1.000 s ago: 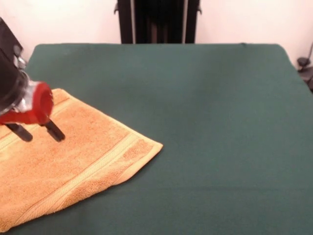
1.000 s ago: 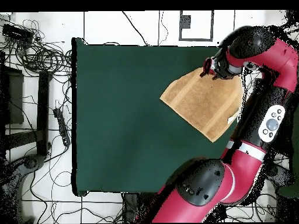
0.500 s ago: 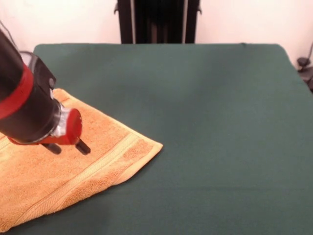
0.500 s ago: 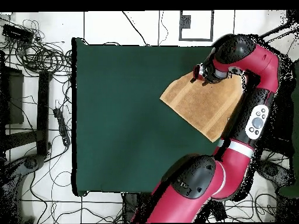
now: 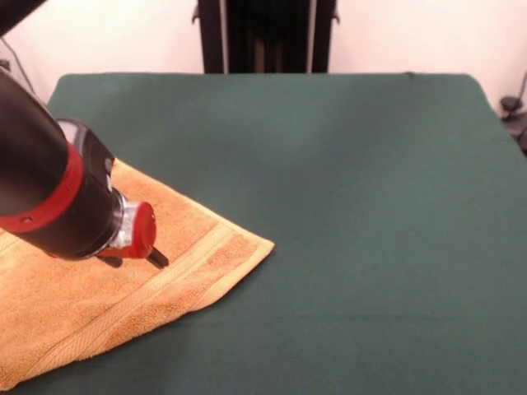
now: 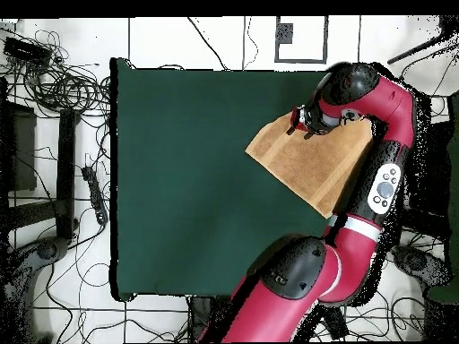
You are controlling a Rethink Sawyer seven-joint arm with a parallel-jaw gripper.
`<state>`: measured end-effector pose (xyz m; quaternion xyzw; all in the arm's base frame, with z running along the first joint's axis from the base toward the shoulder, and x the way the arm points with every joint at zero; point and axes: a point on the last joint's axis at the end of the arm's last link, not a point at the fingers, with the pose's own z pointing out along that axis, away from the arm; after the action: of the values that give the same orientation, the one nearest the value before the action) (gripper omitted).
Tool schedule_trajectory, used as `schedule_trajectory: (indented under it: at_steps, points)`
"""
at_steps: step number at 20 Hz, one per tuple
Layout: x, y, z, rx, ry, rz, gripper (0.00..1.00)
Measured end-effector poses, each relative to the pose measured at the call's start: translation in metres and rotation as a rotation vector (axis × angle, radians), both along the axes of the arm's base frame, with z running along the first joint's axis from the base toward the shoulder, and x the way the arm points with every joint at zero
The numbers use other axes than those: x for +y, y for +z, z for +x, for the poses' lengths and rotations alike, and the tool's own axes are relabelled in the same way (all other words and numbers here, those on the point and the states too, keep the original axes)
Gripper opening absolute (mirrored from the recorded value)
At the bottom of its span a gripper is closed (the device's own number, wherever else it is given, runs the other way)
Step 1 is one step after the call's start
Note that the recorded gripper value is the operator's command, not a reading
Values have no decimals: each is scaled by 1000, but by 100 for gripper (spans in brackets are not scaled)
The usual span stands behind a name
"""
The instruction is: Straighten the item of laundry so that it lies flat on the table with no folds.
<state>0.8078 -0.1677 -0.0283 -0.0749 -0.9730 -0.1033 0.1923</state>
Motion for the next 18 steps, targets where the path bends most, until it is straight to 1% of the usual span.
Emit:
schedule_trajectory:
  at_steps: [4,7,12,13,16,18]
  points:
    - [2,-15,-3,-4,1,-7,100]
    - [2,-24,-5,-11,5,-24,100]
    - [9,-23,-5,-14,37,-65,100]
    - [12,-22,-4,-24,56,-86,100]
    - [16,-22,-4,-41,79,-108,100]
    - [20,-21,-4,-68,102,-140,100]
